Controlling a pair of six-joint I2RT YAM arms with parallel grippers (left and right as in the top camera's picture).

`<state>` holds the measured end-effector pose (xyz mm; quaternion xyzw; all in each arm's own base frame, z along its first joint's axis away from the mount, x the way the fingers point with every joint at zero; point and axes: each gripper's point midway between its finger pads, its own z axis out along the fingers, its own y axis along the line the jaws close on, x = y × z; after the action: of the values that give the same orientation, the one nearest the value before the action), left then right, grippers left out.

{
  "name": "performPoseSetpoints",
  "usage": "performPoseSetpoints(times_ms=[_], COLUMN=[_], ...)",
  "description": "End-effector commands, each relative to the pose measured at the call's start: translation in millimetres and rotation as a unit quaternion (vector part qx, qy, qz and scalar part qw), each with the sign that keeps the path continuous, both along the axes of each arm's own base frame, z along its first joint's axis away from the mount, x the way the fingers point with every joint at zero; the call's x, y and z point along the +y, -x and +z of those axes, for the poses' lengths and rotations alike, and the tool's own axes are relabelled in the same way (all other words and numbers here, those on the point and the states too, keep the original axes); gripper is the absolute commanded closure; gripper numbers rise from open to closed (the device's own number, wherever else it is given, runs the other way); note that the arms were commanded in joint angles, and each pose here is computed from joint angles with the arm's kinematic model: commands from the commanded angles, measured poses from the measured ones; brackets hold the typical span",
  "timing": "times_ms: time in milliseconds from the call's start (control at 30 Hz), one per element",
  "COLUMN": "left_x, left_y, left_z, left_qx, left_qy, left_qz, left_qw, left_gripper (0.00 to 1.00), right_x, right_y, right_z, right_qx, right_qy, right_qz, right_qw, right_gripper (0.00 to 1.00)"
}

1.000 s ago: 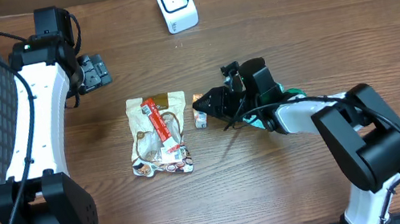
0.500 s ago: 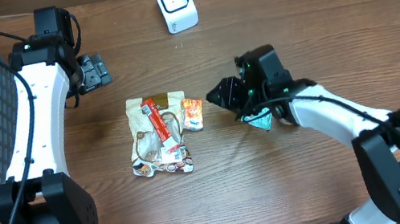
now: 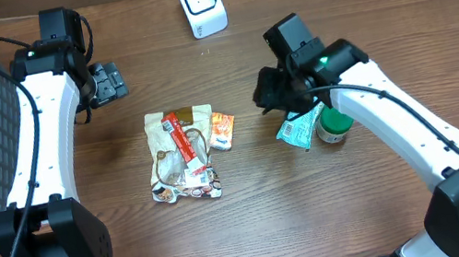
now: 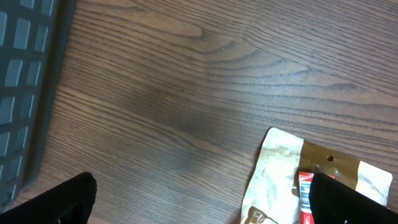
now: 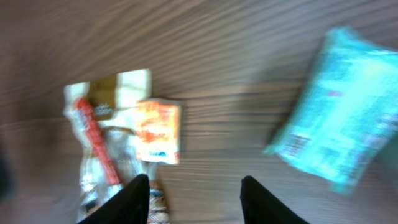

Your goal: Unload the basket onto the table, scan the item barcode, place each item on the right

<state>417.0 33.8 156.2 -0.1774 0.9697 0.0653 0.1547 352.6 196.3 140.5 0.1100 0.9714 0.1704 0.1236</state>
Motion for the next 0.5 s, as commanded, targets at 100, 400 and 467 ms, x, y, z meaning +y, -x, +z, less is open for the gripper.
performPoseSetpoints(times_ms=[100,400,467], left_x=[0.1,0.1,0.1], left_y=[-1.7,-1.7,-1.7], left_z=[12.1,12.1,12.1], left_qx=[-0.013,-0.013,-0.013], left_qy=[-0.008,-0.008,-0.008], left_qz=[-0.011,-0.011,-0.011], left_qw=[1.0,1.0,1.0], left_gripper=[0.0,0.0,0.0], right_x=[-36.3,-9.3,4.8], right_y=[-1.1,-6.0,-6.5], right_z=[10.6,13.8,17.5], right_qx=[-0.019,-0.029,-0.036], right_qy=[0.09,0.04,0.016], right_qz=[-0.037,-0.013,0.001], right_qw=[0.995,0.999,0.999], right_gripper=[0.51,0.51,0.51])
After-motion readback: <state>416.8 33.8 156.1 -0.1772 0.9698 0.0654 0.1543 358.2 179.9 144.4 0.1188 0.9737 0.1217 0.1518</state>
